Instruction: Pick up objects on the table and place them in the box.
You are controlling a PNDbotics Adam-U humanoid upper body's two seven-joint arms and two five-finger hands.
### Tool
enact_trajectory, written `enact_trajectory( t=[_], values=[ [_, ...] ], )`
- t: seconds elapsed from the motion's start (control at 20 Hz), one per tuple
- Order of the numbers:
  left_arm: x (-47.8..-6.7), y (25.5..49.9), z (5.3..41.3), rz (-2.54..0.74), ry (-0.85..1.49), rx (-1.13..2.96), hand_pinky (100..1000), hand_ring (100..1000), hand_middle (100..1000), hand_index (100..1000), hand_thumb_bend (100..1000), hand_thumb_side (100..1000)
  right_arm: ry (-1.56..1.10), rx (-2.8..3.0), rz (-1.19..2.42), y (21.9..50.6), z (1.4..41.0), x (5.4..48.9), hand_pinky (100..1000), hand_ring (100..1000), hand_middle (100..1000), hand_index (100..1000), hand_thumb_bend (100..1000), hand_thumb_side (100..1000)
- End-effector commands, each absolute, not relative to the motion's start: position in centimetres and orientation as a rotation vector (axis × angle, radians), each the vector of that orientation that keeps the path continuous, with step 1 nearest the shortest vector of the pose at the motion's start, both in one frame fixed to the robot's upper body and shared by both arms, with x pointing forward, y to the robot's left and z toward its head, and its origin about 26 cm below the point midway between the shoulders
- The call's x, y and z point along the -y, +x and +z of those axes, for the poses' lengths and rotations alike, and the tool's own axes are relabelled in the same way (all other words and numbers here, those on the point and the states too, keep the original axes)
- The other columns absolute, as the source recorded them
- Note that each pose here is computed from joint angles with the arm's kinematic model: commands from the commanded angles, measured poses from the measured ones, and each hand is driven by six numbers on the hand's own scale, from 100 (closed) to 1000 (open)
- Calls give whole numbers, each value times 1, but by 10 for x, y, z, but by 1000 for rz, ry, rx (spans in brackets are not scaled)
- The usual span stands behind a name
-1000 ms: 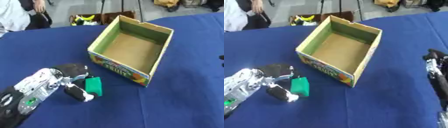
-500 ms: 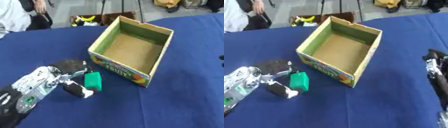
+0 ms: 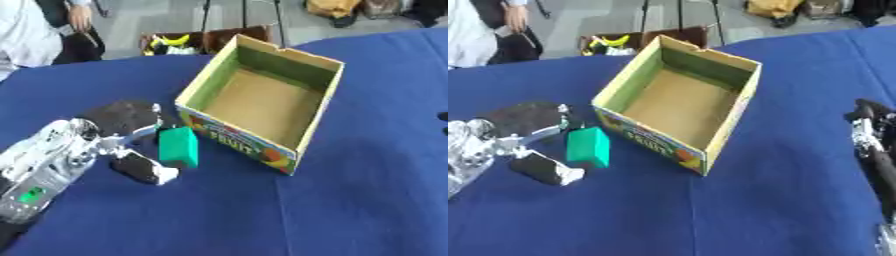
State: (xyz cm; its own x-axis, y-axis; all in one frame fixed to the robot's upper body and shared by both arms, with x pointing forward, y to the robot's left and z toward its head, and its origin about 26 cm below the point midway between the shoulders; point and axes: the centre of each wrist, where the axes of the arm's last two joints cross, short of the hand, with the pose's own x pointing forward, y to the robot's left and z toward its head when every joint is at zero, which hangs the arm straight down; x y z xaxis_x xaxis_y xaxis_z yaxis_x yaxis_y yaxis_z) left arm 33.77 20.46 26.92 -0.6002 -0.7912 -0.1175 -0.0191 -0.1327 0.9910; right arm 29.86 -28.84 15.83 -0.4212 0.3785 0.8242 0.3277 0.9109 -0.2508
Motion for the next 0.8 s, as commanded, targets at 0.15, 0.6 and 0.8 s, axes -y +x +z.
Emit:
enact_trajectory(
  t=[0.15, 0.6, 0.8],
  values=[
    [-211, 308, 322, -1696, 1049, 1762, 100, 290, 402, 679, 100, 594, -525, 2056, 81, 298, 163, 291, 828, 868, 649, 824, 100, 716],
    [-212, 322, 350, -1605, 1040, 1859, 100, 270, 388, 666, 100, 567, -517, 2063, 94, 299, 164, 290, 827, 867, 648, 824, 100, 716],
    [-205, 355, 361, -1591, 986, 1892, 100, 266, 386, 660, 100, 559, -512, 2067, 105, 299, 165, 289, 827, 867, 648, 824, 100, 714]
  ],
)
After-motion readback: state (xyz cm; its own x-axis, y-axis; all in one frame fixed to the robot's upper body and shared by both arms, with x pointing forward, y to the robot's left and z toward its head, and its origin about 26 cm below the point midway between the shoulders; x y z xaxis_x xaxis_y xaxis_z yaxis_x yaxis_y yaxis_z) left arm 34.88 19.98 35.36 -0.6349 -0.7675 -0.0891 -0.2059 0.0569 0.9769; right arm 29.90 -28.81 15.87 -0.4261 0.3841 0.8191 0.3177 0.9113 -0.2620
